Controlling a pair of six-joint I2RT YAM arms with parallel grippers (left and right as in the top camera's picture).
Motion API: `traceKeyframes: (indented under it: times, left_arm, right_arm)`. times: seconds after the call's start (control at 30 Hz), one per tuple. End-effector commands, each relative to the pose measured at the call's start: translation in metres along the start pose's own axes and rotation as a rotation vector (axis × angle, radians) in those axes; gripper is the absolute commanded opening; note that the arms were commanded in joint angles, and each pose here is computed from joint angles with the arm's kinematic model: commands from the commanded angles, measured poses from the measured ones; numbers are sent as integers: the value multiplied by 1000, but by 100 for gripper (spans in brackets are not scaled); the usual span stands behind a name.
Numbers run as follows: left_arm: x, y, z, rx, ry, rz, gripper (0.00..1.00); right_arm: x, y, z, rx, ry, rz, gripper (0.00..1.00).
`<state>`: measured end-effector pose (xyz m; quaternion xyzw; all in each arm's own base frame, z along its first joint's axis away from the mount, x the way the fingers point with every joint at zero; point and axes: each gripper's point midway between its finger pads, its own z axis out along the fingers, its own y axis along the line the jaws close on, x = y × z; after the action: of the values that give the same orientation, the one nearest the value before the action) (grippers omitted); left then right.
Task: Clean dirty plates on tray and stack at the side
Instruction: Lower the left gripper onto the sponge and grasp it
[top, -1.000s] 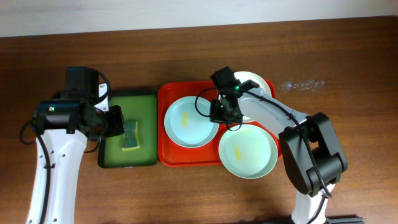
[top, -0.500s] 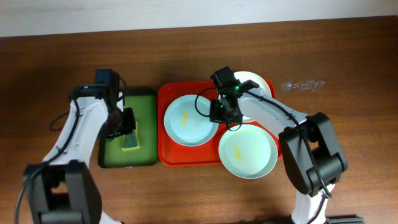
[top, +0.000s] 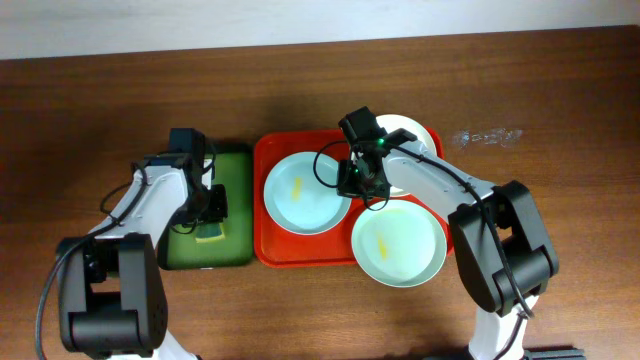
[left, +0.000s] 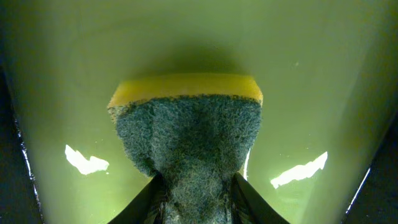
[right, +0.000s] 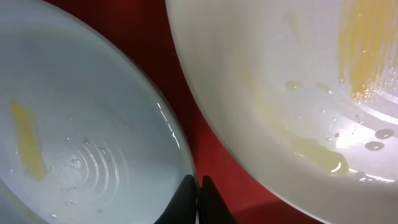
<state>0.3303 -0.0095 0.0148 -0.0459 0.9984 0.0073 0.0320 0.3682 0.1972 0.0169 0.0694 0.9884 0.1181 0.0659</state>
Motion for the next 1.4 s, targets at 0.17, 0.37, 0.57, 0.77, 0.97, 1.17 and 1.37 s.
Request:
traceKeyframes:
  times: [0.17, 0.37, 0.57, 0.77, 0.97, 1.17, 1.37]
  left_arm:
    - [10, 2, 11, -13, 26, 19, 35]
    - [4, -3, 4, 14, 19, 17, 33]
    - [-1, -4, -8, 20, 25, 11, 36]
    - [3, 9, -8, 16, 47, -74, 37]
    - [3, 8, -8, 41, 51, -87, 30]
    - [7, 9, 4, 42, 42, -87, 15]
    - [12, 9, 11, 42, 43, -85, 0]
  right_arm:
    - [-5, 1, -1, 13, -21, -4, 4]
    - [-5, 1, -1, 14, -20, -5, 4]
    - [-5, 1, 0, 14, -20, -4, 4]
    - [-5, 1, 0, 14, -20, -4, 5]
    - [-5, 1, 0, 14, -20, -4, 4]
    - [-5, 1, 0, 14, -19, -4, 5]
    - [-4, 0, 0, 17, -15, -3, 5]
